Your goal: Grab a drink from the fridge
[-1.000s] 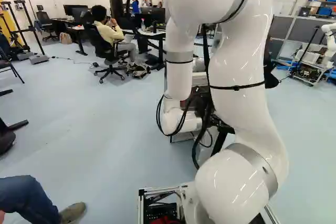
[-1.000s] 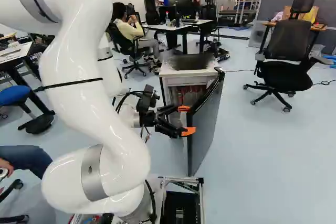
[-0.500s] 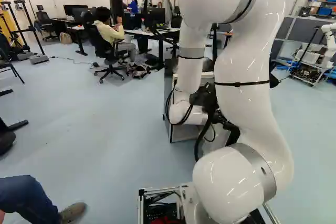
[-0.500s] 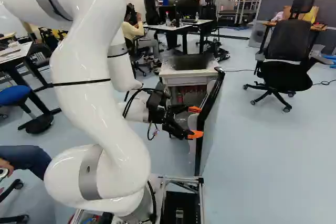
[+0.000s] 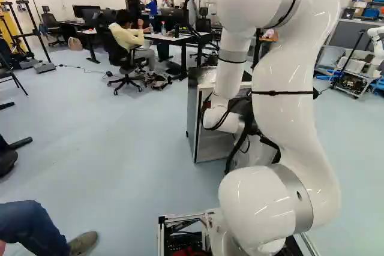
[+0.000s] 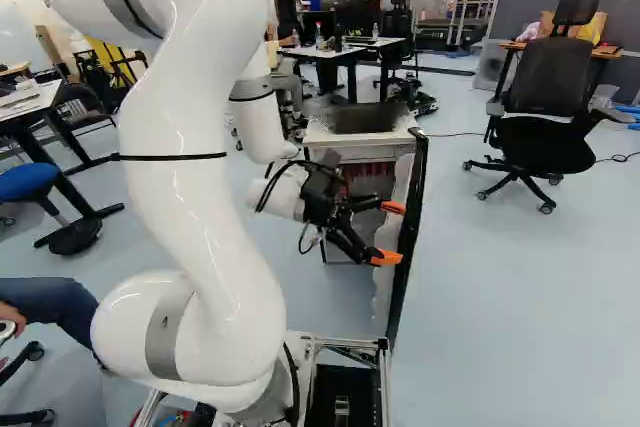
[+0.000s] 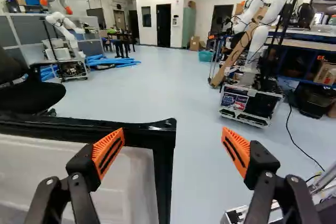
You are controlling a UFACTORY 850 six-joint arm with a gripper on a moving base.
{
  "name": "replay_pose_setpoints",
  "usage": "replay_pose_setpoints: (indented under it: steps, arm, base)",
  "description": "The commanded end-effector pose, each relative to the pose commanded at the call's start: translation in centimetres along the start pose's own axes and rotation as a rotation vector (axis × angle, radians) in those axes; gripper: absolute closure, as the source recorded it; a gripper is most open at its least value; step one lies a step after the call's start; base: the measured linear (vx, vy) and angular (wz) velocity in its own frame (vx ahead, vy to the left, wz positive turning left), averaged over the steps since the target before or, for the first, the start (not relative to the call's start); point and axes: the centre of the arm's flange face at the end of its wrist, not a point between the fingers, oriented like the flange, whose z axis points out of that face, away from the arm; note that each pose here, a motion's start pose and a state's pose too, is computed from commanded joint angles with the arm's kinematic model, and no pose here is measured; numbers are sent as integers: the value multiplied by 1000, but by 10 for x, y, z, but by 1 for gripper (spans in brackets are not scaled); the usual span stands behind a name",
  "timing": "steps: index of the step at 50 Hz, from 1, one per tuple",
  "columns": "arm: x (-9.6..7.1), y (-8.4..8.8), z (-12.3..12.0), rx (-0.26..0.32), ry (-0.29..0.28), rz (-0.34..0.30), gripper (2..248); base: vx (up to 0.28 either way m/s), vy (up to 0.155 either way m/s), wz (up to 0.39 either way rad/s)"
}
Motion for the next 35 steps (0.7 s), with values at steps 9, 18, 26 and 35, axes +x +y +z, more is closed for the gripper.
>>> replay_pose_setpoints:
  steps: [9, 18, 26, 35]
  arm:
    - [4, -16, 16, -53, -5, 38, 3]
    - [8, -31, 32, -102, -11, 76, 3]
    - [11, -44, 47, -144, -21, 109, 3]
    - [15, -58, 65, -187, -33, 145, 3]
  base:
    - [0, 0, 0]
    - [0, 0, 0]
    - [0, 0, 0]
    - [0, 0, 0]
